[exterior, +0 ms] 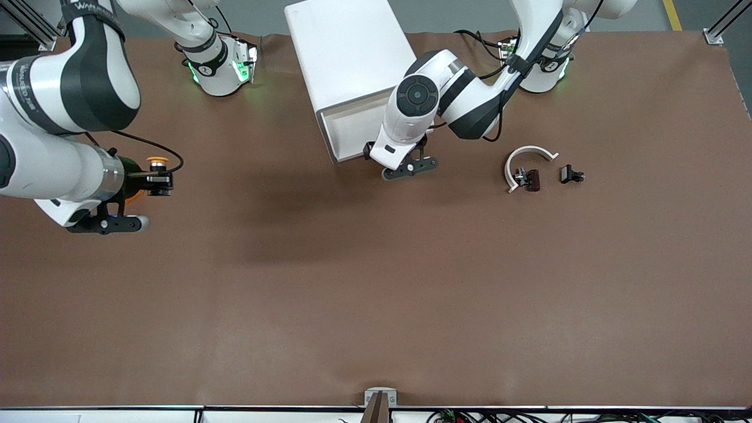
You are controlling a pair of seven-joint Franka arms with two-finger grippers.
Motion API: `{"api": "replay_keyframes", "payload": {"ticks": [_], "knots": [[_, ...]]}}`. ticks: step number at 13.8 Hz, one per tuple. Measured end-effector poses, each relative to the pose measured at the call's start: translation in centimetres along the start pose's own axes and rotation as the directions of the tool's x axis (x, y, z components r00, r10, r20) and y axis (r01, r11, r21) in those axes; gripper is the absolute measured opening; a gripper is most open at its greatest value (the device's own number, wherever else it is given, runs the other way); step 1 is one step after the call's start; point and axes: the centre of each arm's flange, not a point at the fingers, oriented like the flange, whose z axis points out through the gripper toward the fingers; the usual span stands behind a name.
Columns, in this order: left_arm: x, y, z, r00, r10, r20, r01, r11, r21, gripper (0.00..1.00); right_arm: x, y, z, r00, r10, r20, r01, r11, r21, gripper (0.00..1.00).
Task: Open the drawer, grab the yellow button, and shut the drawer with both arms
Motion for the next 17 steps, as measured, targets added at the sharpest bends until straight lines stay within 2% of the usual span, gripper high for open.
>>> {"api": "replay_keyframes", "payload": {"ticks": [4, 10, 12, 16, 17], "knots": [[-2.0, 0.5, 0.6, 1.000, -0.020, 0.023, 0.020, 1.000, 0.005, 1.00, -0.1, 2.2, 5.6, 0.996, -0.016, -0.093, 0.013, 0.999, -0.031, 0.34], [-4.7, 0.4, 1.7, 0.993, -0.038, 0.109, 0.038, 0.999, 0.000, 1.00, -1.4, 8.1, 15.4, 0.977, -0.015, -0.212, 0.012, 1.000, -0.017, 0.34], [-5.5, 0.4, 2.2, 0.991, -0.038, 0.131, 0.037, 0.999, 0.009, 1.00, -1.7, 10.3, 17.7, 0.974, 0.015, -0.227, -0.017, 1.000, -0.006, 0.34], [-6.9, 0.2, 2.4, 0.982, -0.040, 0.186, 0.033, 0.998, 0.045, 1.00, -0.8, 13.7, 23.0, 0.976, 0.068, -0.206, -0.067, 0.998, 0.012, 0.34], [-7.1, 0.3, 2.5, 0.981, -0.039, 0.192, 0.031, 0.998, 0.048, 1.00, -0.3, 14.2, 24.2, 0.973, 0.068, -0.221, -0.067, 0.998, 0.012, 0.34]]}}
